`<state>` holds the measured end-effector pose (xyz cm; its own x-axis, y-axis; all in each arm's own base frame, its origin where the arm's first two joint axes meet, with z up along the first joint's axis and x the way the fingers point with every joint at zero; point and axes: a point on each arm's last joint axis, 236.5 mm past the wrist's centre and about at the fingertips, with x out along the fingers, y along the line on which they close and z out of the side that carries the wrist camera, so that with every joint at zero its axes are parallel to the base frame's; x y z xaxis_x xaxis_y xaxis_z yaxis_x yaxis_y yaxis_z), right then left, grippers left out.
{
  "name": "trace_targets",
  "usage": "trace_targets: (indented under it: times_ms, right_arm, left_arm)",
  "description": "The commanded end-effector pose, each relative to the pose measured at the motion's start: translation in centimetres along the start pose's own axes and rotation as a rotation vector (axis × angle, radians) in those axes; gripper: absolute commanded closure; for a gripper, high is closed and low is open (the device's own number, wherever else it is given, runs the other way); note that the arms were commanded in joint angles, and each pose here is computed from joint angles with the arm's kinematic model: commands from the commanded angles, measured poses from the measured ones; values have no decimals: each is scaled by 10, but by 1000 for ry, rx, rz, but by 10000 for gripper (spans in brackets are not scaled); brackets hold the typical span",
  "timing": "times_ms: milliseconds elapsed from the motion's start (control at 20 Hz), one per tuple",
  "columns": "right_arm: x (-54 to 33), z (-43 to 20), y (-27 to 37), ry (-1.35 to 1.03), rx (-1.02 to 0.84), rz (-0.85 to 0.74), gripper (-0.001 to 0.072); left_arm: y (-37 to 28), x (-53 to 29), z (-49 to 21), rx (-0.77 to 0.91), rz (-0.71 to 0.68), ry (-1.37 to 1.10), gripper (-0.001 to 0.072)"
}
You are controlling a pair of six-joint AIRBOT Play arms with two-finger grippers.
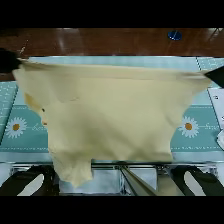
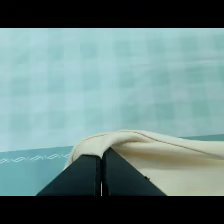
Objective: Fold the shirts.
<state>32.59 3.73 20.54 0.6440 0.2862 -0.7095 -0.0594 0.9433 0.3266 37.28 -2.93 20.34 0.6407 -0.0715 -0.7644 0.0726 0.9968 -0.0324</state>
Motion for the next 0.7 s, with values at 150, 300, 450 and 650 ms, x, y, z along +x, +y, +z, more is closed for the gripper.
trace_targets:
  times_ms: [150, 300, 450, 650]
  right_arm:
    - [175, 26, -69, 129, 115, 12, 685]
    - [223, 55, -89, 136, 130, 9, 685]
    - [255, 76, -101, 128, 166, 8, 685]
    - [272, 67, -108, 189, 171, 12, 684]
  left_arm:
    - [7, 184, 23, -62, 8, 122, 691]
    - [6, 238, 42, -160, 3, 141, 691]
    - [-1, 272, 49, -206, -28, 155, 691]
    - [-7, 289, 13, -213, -50, 304, 691]
